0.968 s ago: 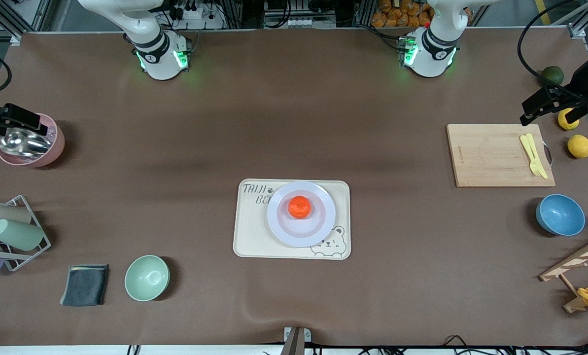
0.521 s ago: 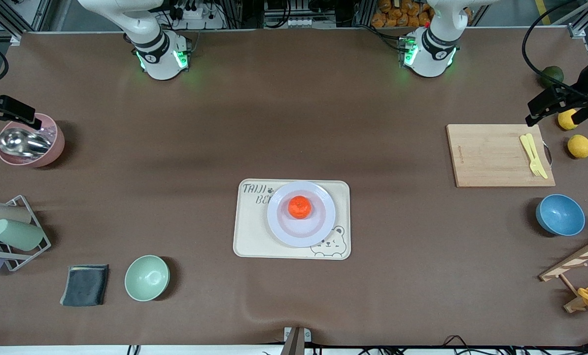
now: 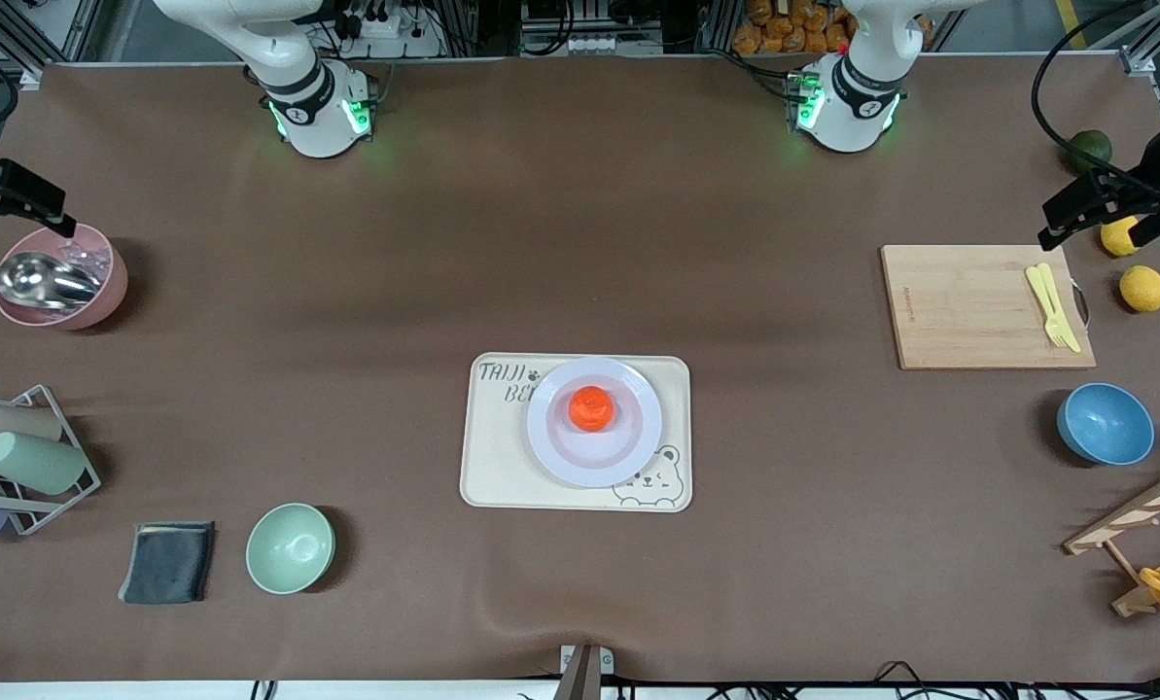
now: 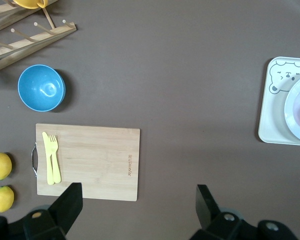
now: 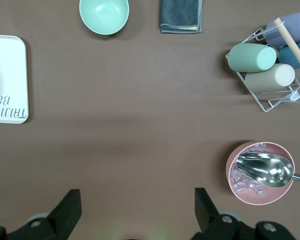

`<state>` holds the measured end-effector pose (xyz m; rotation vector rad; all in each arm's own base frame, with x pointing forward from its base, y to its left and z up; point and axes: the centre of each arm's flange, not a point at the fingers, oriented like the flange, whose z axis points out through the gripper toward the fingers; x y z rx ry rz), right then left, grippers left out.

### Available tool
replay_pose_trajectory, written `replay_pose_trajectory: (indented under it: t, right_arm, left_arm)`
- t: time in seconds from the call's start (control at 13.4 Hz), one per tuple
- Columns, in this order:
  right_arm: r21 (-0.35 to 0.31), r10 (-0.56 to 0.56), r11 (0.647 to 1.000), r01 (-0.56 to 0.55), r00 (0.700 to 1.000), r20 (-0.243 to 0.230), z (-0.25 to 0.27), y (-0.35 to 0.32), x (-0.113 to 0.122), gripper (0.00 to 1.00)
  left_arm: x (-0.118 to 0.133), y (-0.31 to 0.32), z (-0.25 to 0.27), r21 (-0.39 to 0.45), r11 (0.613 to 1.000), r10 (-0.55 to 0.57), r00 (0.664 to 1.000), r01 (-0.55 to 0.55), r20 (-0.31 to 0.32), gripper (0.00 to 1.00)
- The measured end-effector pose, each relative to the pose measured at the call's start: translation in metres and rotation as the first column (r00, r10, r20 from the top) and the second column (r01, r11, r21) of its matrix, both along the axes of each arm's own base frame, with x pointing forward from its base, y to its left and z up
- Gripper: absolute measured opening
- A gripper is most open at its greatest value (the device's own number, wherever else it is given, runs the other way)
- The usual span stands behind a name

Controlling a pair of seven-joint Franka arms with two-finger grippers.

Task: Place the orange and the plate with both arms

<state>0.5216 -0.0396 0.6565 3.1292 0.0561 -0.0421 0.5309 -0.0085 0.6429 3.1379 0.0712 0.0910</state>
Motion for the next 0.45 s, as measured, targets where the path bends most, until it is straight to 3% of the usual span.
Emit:
replay_pose_trajectory:
  t: [0.45]
  right_arm:
    - [0.001, -0.006, 1.000, 0.006, 1.000, 0.008, 0.003, -0.003, -0.005, 1.00]
  left_arm:
    - [-0.004, -0.002, 0.017, 0.029, 1.000, -0.009, 1.000, 0.008, 0.002, 1.00]
